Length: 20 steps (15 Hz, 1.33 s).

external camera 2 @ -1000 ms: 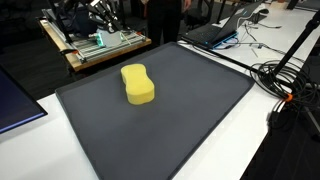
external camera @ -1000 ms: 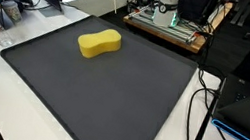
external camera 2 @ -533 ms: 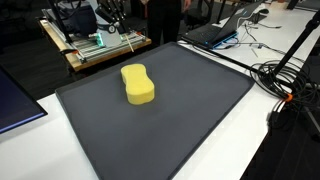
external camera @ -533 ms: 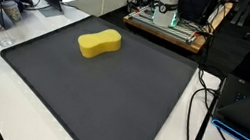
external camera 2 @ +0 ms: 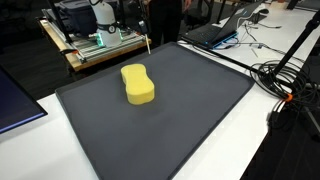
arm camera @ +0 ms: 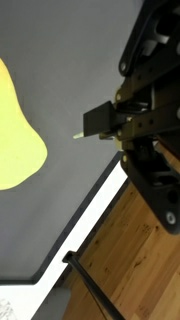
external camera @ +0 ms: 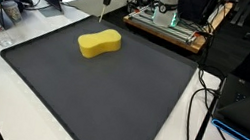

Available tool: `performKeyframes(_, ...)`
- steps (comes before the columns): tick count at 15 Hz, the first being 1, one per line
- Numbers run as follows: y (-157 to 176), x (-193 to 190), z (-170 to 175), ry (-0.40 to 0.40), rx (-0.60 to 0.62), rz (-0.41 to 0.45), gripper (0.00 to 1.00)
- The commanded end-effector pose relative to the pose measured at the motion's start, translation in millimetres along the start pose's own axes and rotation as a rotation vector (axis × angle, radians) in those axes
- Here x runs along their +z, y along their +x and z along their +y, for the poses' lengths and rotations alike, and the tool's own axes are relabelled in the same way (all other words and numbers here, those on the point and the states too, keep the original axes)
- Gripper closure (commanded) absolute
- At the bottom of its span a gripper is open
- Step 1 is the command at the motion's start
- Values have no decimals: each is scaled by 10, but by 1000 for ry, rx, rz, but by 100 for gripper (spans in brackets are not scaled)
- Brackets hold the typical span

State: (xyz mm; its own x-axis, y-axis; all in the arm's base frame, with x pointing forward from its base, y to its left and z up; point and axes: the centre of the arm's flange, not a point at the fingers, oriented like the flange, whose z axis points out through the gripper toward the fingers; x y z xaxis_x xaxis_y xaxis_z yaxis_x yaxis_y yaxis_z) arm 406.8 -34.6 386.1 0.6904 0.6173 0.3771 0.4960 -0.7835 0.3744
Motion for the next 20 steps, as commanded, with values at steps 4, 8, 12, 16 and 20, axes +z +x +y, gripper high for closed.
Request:
performKeyframes(4,268,72,-427,31,-140,0,87)
performKeyframes(8,341,97,-592,-36,-189,-31,97)
performKeyframes(12,564,239,-1012,-104,-229,-150,97)
performKeyframes(16,650,409,-1175,-211,-191,-271,97)
performKeyframes(20,796,494,-1411,-279,-173,-369,97)
